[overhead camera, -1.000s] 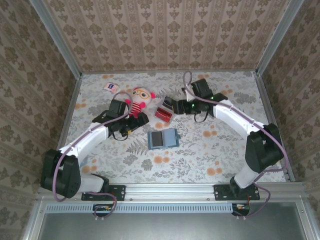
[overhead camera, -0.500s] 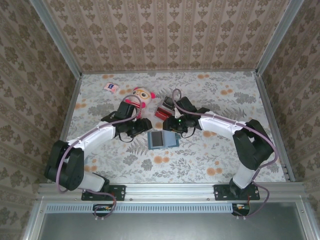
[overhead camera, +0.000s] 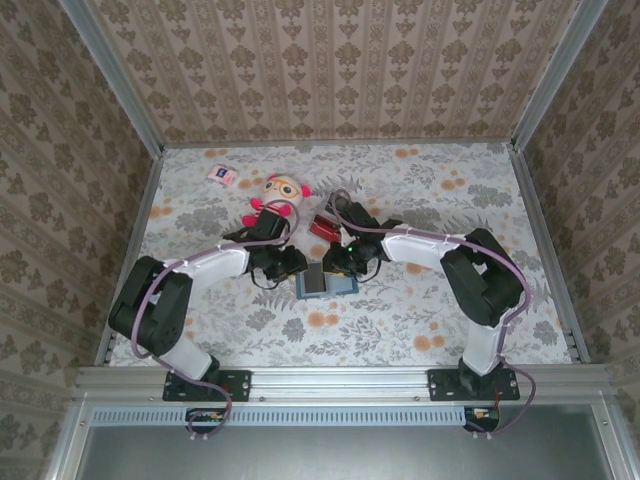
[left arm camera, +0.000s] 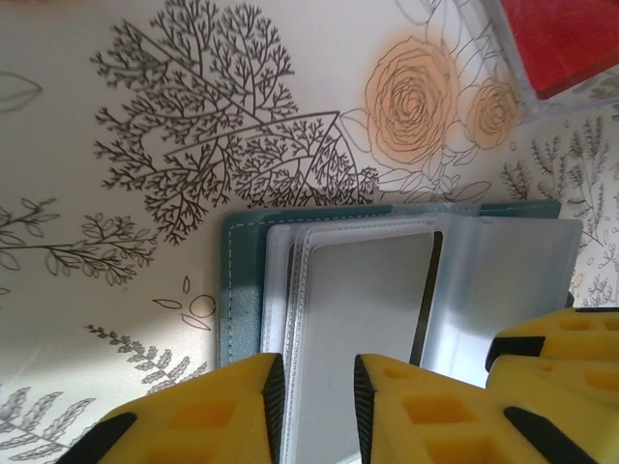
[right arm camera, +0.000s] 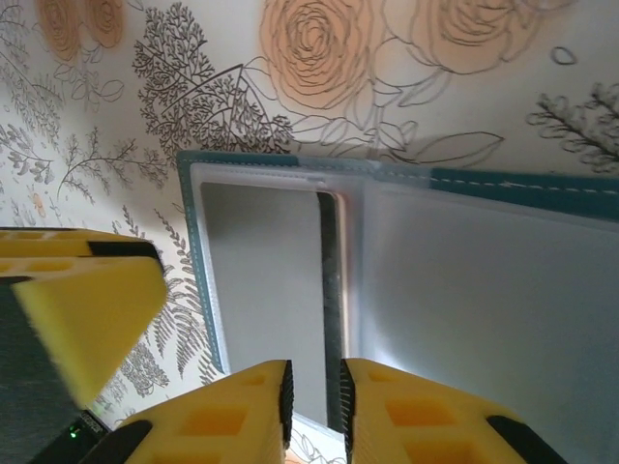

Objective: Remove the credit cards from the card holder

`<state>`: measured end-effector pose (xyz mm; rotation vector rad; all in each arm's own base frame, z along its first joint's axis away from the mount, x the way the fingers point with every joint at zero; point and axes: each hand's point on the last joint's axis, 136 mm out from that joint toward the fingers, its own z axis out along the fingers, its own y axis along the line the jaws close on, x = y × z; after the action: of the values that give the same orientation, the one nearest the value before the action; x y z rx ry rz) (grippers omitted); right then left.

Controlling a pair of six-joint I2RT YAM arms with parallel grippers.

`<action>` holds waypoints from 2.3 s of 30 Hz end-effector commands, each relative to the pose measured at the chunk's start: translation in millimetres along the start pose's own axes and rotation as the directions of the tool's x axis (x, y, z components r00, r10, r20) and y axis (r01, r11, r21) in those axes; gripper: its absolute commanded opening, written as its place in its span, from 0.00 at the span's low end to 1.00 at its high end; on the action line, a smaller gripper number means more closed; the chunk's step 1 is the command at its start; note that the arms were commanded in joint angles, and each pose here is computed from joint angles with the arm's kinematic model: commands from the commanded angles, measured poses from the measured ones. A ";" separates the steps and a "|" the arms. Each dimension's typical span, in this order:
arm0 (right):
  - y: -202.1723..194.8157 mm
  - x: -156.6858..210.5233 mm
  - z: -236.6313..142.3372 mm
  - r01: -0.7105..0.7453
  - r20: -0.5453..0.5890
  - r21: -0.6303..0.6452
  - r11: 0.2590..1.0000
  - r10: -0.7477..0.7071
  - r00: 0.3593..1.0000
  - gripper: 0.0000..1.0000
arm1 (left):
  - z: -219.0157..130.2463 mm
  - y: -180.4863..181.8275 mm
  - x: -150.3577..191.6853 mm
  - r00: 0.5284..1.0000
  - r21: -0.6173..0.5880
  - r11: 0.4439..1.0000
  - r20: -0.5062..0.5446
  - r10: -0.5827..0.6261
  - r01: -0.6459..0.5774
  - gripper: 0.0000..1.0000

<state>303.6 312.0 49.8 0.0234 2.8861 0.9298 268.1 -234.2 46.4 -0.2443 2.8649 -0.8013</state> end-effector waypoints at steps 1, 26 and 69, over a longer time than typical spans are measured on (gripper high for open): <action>6.1 1.3 5.5 0.016 -0.028 0.005 1.000 -0.016 0.999 0.22 | 4.4 -6.3 -3.7 1.000 0.009 1.000 0.007 -0.002 0.002 0.25; -10.0 10.4 24.7 0.029 -0.082 0.073 0.997 -0.023 0.996 0.19 | 24.2 20.7 9.7 0.998 -0.064 0.997 -0.035 -0.049 0.047 0.12; -6.2 30.2 17.2 -0.012 -0.123 -0.032 0.999 0.008 0.992 0.20 | 19.4 25.1 11.8 0.999 -0.080 0.996 -0.030 -0.040 0.038 0.13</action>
<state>280.5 317.4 31.5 -0.0430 2.9623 0.9838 268.5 -232.4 26.8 -0.2881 2.8884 -0.7535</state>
